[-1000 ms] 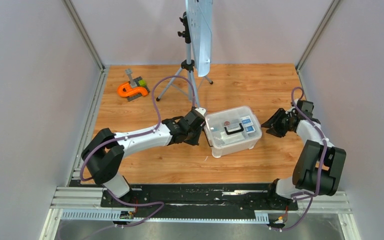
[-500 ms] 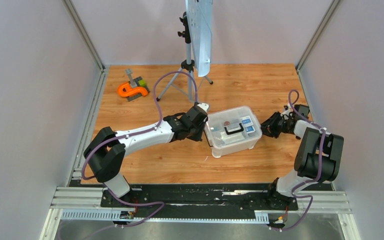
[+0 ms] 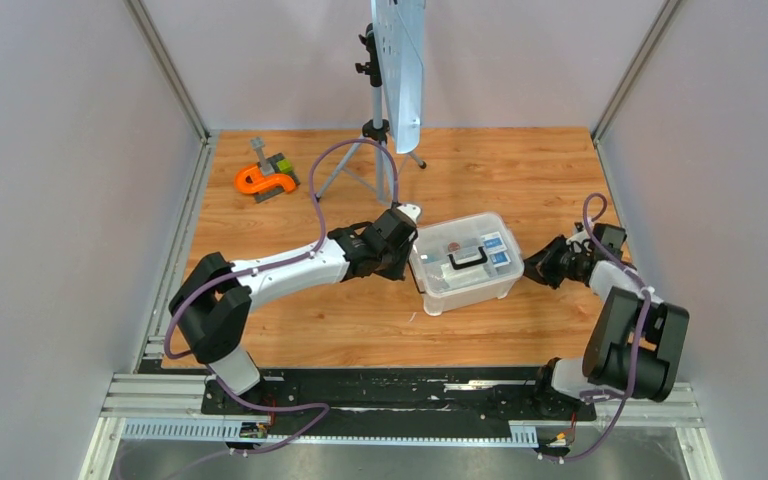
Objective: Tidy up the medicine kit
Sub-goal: Close the lid of the medicine box.
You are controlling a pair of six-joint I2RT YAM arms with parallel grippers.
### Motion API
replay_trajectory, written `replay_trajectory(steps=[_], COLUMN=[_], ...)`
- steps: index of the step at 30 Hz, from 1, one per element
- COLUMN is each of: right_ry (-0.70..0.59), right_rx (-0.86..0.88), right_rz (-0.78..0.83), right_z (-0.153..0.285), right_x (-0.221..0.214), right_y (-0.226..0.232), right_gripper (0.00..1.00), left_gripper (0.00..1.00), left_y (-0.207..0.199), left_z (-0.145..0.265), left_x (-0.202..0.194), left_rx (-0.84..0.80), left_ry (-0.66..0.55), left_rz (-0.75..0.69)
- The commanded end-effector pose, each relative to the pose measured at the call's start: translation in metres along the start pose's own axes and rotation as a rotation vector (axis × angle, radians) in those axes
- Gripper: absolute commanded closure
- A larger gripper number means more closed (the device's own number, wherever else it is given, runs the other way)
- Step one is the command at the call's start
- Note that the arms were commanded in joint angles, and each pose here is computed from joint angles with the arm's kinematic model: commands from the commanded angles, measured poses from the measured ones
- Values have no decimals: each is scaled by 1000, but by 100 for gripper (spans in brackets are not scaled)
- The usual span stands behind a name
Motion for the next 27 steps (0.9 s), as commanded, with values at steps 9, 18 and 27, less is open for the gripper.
replay_trajectory(steps=[9,18,27], right_ry=[-368,-417,-338], right_rx=[-119,-88,-2], right_rz=[90,121,115], right_z=[46,57,47], right_x=[36,51,43], right_y=[35,58,59], right_gripper=[65,64,67], left_gripper=[88,74,55], left_y=[-17,-86,-124], left_z=[61,57,9], left_x=[22,87,145], left_rx=[-21,-175,-176], left_ry=[-54,-202,-274], left_rz=[-157,-259,-297])
Point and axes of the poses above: each gripper's point midway between its finger pads, its own z axis back along the fingers, its own y axis along the line the jaws close on, x = y × z, the point moved 5 cm from there along z, back along the fingers, and after that the axes turned 11 degrees about -z, right-handed, at the moved point
